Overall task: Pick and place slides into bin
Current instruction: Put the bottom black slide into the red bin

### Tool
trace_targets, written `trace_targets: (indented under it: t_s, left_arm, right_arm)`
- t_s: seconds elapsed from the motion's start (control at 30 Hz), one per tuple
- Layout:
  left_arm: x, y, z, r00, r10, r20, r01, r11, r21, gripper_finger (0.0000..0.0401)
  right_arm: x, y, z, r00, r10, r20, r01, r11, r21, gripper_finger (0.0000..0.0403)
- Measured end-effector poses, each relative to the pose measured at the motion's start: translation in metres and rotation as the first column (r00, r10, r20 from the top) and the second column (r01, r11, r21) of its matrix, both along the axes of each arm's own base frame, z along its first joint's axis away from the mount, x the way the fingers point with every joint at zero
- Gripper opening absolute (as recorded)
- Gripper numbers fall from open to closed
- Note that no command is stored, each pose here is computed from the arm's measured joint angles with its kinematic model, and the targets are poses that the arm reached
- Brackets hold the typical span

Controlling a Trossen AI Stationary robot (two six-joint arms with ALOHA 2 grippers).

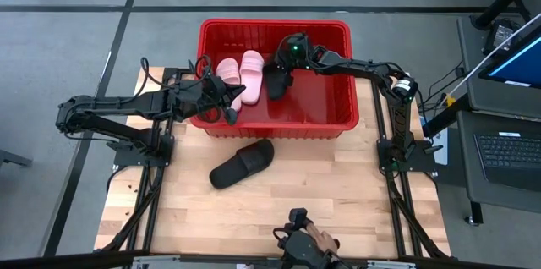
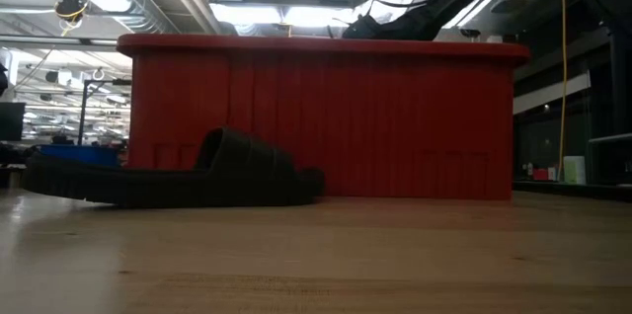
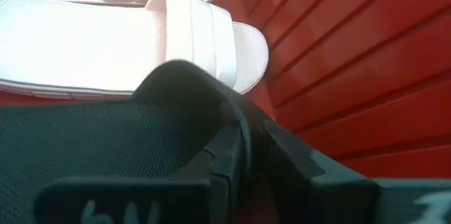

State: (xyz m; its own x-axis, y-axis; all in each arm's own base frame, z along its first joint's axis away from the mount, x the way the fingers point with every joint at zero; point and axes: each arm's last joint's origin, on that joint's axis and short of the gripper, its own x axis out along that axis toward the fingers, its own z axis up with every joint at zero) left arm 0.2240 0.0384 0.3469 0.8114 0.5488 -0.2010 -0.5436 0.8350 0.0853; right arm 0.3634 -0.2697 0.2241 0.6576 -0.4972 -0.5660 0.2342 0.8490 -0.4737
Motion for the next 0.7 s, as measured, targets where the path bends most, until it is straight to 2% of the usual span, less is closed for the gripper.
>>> trace_targets:
  t_s: [0.17, 0.4, 0.7]
  left_arm:
    - [0.000, 0.000, 0.000, 1.000, 0.002, 0.007, -0.002, 1.000, -0.011, 0.0017]
    - [0.000, 0.000, 0.000, 1.000, 0.002, 0.008, -0.002, 1.000, -0.011, 0.0017]
    - [0.001, -0.003, 0.000, 1.000, -0.013, 0.015, 0.013, 1.000, -0.018, 0.0017]
  right_arm:
    - [0.001, -0.002, -0.004, 1.000, -0.021, -0.011, 0.021, 1.000, -0.010, 0.0078]
    - [0.008, -0.007, -0.027, 0.997, -0.070, -0.011, 0.070, 0.997, 0.033, 0.0089]
    - [0.008, -0.007, -0.024, 0.997, -0.075, 0.004, 0.075, 0.997, 0.011, 0.0091]
